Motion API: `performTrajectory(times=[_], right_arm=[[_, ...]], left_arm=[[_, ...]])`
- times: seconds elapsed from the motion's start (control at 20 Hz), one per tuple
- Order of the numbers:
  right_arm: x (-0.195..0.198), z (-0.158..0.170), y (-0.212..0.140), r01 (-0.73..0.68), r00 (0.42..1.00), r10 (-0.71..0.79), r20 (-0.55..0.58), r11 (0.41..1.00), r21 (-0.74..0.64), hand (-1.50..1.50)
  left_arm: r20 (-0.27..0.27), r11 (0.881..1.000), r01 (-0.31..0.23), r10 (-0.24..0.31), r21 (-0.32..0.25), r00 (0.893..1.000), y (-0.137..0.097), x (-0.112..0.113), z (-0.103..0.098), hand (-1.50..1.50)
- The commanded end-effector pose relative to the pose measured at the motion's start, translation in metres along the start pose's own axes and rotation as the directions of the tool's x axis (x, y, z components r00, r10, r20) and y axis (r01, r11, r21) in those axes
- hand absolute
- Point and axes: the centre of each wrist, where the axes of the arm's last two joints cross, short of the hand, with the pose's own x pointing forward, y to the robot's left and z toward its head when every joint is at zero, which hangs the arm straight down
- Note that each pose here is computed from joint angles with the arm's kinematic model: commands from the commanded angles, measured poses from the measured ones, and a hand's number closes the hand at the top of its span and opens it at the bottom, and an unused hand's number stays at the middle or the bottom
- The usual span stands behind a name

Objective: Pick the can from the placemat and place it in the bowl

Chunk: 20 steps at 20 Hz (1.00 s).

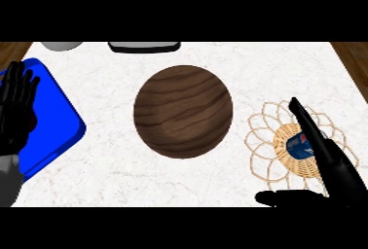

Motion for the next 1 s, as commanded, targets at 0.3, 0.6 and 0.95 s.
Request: performTrajectory(times=[0.3, 0.6, 0.95], right_arm=[[0.084, 0.016, -0.084, -0.393, 0.889, 0.42, -0.181, 0.904, 0.168, -1.5], [0.097, 0.002, -0.108, -0.461, 0.738, 0.622, -0.263, 0.749, 0.475, -1.5], [0.103, -0.006, -0.134, -0.392, 0.672, 0.688, -0.274, 0.645, 0.656, -1.5]], left_arm=[[-0.002, 1.0, -0.005, 0.005, 0.002, 1.0, 0.004, 0.013, -0.005, 0.0], [0.003, 1.0, -0.011, 0.011, -0.012, 1.0, 0.001, 0.001, -0.01, 0.0], [0.008, 0.999, -0.008, 0.009, -0.032, 1.0, 0.003, 0.028, -0.016, 0.0]])
